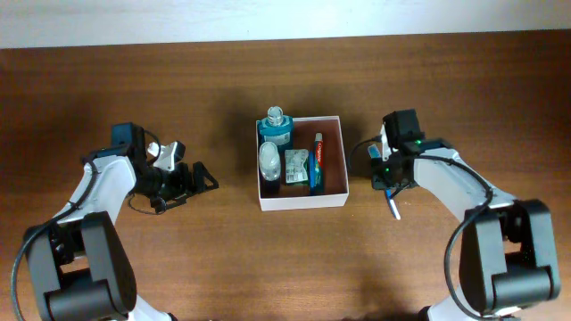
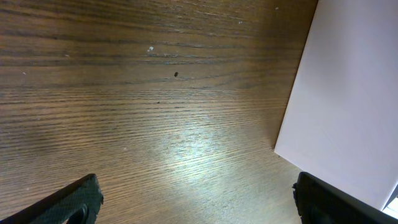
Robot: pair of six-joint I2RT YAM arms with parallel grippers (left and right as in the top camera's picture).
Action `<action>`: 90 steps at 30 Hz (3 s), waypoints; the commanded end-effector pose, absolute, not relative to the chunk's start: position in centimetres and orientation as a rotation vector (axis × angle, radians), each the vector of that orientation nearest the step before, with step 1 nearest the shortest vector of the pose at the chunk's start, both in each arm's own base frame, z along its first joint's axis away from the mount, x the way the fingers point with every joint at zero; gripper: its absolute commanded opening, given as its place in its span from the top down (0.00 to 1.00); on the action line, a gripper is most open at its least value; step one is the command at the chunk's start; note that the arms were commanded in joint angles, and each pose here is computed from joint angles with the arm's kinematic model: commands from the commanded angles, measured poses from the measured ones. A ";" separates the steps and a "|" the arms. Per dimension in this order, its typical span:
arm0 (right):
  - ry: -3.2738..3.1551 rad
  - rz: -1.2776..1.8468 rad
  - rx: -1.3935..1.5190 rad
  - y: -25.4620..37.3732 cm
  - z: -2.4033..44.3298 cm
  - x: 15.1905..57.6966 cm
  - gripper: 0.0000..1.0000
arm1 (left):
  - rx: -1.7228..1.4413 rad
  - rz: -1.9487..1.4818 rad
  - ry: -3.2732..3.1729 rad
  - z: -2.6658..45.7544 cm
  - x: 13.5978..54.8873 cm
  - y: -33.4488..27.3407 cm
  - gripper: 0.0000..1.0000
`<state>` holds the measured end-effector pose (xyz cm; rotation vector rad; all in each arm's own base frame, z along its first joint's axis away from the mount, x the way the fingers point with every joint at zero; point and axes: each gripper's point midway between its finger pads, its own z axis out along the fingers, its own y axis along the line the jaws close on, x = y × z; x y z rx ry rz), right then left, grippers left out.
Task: Pack container
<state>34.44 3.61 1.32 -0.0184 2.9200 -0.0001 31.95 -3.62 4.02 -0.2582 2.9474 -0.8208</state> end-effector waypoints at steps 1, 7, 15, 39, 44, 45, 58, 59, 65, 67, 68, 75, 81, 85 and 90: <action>2.937 0.016 -0.024 3.8 0.7 34.1 0.62 | -0.235 -0.816 2.926 4.7 31.9 -3.6 0.01; 2.944 0.015 -0.024 3.8 0.5 33.9 0.63 | -0.235 -0.816 2.926 4.7 31.9 -3.6 0.01; 2.930 0.016 -0.024 3.8 0.0 33.8 0.63 | -0.235 -0.816 2.926 4.7 31.9 -3.6 0.01; 2.935 0.012 -0.051 3.8 -0.4 33.5 0.84 | -0.235 -0.816 2.926 4.7 31.9 -3.6 0.01; 2.936 0.012 -0.051 3.8 -0.4 33.5 0.96 | -0.234 -0.816 2.926 4.7 31.9 -3.6 0.01; 2.936 0.012 -0.051 3.8 -0.4 33.5 0.96 | -0.235 -0.816 2.926 4.7 31.9 -3.6 0.00; 2.891 0.026 -0.050 4.1 5.1 35.5 0.96 | -0.235 -0.816 2.926 4.7 31.9 -3.6 0.01; 2.875 0.029 -0.045 4.1 6.5 35.8 0.96 | -0.234 -0.816 2.926 4.7 31.9 -3.6 0.01; 2.761 0.111 -0.099 6.2 13.7 36.6 0.96 | -0.235 -0.816 2.926 4.7 31.9 -3.6 0.01; 2.715 0.130 -0.108 7.2 15.5 36.5 0.96 | -0.235 -0.816 2.926 4.7 31.9 -3.6 0.01; 2.695 0.141 -0.110 7.7 16.2 36.5 0.96 | -0.234 -0.816 2.926 4.7 31.9 -3.6 0.01; 2.625 0.199 -0.149 11.1 17.9 36.2 0.96 | -0.235 -0.816 2.926 4.7 31.9 -3.6 0.01; 2.677 0.047 -0.038 9.0 16.3 36.3 0.96 | -0.235 -0.816 2.926 4.7 31.9 -3.6 0.01; 2.712 0.017 -0.007 8.5 15.4 36.1 0.87 | -0.235 -0.816 2.926 4.7 31.9 -3.6 0.01; 2.711 0.016 -0.001 8.5 15.1 36.4 0.25 | -0.235 -0.816 2.926 4.7 31.9 -3.6 0.01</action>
